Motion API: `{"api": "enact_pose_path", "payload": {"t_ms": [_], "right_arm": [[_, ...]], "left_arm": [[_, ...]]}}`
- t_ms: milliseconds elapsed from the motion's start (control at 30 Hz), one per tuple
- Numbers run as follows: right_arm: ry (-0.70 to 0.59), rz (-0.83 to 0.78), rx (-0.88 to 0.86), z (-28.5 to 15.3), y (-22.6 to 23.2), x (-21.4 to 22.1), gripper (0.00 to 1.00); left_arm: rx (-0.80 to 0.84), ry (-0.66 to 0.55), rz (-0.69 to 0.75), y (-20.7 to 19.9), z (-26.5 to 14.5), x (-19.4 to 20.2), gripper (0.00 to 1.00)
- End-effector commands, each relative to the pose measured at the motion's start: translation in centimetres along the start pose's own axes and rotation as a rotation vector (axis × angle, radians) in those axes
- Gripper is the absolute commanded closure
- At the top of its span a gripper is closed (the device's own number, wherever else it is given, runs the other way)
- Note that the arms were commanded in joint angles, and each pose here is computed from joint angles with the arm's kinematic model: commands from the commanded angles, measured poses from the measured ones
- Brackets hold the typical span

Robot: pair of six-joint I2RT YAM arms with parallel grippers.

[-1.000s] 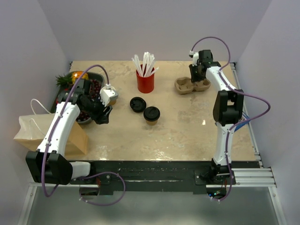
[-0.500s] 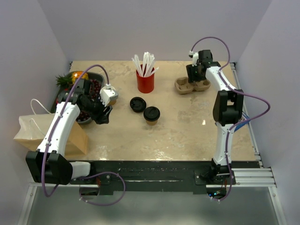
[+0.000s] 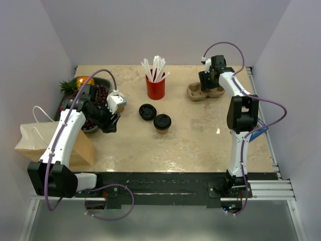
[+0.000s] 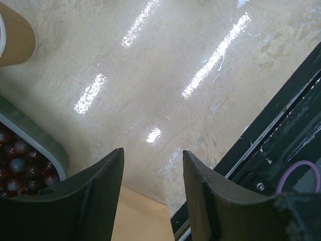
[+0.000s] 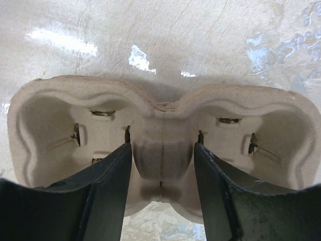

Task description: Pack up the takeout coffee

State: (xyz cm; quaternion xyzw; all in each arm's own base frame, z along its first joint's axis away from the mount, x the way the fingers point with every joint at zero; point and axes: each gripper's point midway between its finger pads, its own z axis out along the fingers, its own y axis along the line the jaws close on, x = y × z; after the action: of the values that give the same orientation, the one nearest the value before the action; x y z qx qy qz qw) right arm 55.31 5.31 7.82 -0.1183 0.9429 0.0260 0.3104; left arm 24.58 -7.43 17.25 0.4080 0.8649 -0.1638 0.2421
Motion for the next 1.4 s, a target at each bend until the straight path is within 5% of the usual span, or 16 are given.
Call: {"api": "enact_pose_path", "payload": {"t_ms": [0,1000,1133,1200,1267,1300,1367], "right_arm": [[-0.049,0.0,-0.001,-0.7,0.0,-1.9,0.45],[-0.134,-0.027,0.072,-6.6,-0.5,-4.5,0.54],[-0.119,0.038,-0.015,-6.4,-0.1,-4.6,0.51],[-0.116,-0.09,0.057,-6.6,0.8,-3.8,0.53],[-0.14,-0.052,-0.093,-7.0,3.8,-4.4,0.41],[-0.155,0.029,-0.141,-8.0,2.2,-5.6,0.44],[-0.214,-0.13,0.012,-9.3,1.2,-6.7,0.57]], "left_arm": [[-0.007,-0.041,0.011,0.2,-0.2,-0.9,0.45],[0.024,-0.043,0.024,0.2,0.7,-0.8,0.45],[0.021,-0.047,0.032,0.2,0.5,-0.9,0.46],[0.02,-0.048,0.033,0.2,0.4,-0.9,0.46],[0.019,-0.049,0.035,0.2,0.4,-1.0,0.46],[0.02,-0.05,0.035,0.1,0.4,-1.0,0.46],[0.022,-0.052,0.035,0.1,0.4,-1.0,0.46]]}}
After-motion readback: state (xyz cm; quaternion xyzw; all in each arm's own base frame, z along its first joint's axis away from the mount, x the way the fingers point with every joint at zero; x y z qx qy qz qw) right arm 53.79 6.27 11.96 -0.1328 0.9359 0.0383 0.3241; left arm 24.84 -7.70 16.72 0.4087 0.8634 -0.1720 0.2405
